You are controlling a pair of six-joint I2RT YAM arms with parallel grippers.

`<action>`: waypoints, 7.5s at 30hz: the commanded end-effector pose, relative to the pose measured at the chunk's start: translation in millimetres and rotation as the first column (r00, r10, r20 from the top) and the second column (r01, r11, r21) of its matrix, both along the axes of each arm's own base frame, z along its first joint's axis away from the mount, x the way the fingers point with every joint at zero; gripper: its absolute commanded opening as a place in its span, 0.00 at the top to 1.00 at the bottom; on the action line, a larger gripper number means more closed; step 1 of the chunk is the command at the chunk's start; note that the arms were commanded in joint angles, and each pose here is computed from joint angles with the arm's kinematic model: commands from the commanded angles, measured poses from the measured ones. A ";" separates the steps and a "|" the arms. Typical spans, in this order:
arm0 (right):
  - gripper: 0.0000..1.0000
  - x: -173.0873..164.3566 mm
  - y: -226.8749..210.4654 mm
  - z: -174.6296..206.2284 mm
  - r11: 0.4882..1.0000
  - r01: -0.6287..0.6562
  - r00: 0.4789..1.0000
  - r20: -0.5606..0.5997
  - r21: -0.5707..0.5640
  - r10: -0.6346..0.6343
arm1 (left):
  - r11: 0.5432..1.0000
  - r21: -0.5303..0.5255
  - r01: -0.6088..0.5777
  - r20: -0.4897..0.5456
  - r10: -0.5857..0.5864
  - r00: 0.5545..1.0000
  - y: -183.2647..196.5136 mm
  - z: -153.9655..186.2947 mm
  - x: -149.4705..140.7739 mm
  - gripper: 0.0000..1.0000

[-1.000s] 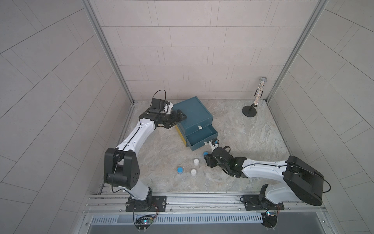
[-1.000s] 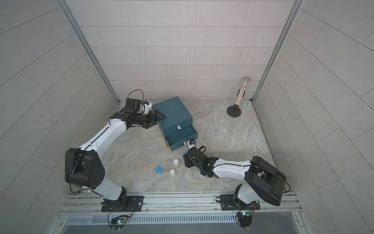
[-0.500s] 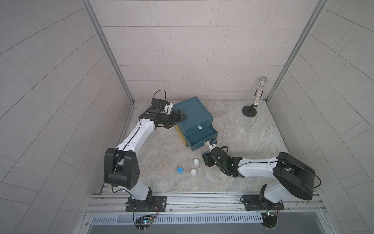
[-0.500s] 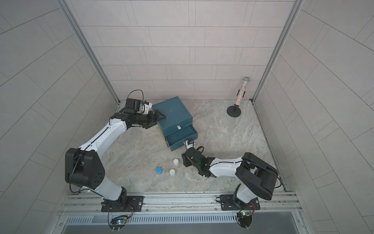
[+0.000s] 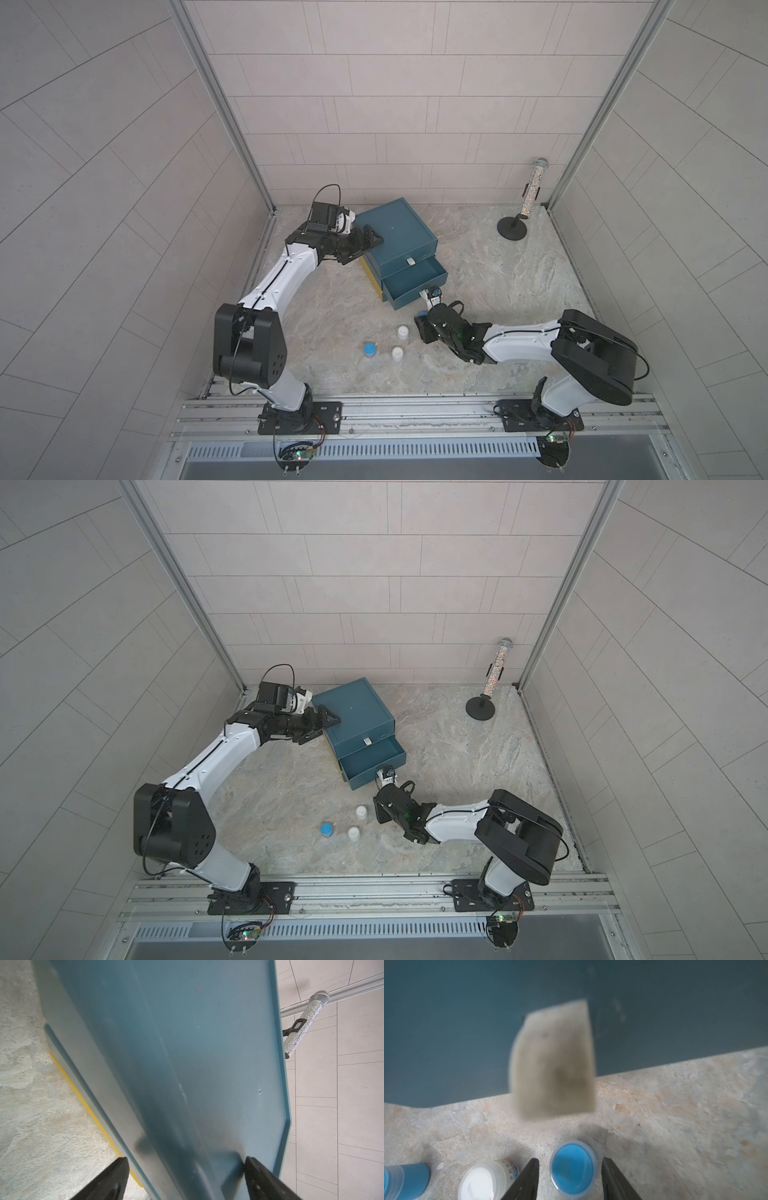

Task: Put the paint cans in the drawer according to color
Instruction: Pick up the paint can at the center of the board, then place the paint can in the drawer, then pick up the paint can at the center of the board, then place the paint can in the drawer.

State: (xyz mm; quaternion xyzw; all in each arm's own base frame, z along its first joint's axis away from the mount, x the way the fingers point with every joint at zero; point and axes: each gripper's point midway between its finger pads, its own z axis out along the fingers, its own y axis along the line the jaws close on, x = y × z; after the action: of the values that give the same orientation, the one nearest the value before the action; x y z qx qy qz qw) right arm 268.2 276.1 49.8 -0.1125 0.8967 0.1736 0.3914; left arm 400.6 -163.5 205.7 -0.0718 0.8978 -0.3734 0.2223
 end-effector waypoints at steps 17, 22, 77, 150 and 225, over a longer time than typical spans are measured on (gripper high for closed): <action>0.65 -1.1 -5.4 -8.9 0.997 0.012 1.000 0.002 -0.070 -0.012 | 0.999 0.050 -0.010 -0.085 0.015 0.996 6.0 -22.0 -10.0 0.07; 0.69 -3.5 -10.7 8.2 0.997 0.015 1.000 0.027 -0.075 -0.013 | 0.999 0.049 -0.010 -0.090 0.014 0.996 5.8 -23.3 -10.0 0.07; 0.69 86.0 -24.8 135.3 0.992 -0.020 0.995 0.092 -0.122 0.031 | 0.999 0.040 -0.007 -0.088 0.011 0.996 4.6 -20.4 -10.8 0.07; 0.37 -81.7 157.3 -14.5 0.885 -0.435 0.892 -0.218 -0.168 0.397 | 0.999 0.037 -0.006 -0.094 0.009 0.996 4.1 -21.9 -10.9 0.07; 0.60 61.9 43.2 99.7 0.969 -0.129 0.991 -0.055 -0.211 0.120 | 1.000 0.029 -0.005 -0.121 0.008 0.993 2.2 -29.1 -10.5 0.07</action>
State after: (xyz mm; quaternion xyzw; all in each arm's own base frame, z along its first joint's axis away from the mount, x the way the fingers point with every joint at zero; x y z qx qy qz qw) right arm 332.6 317.5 154.5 -0.1997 0.9063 0.1027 0.3580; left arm 398.9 -167.5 204.1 -0.0717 0.8956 -0.3853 0.2104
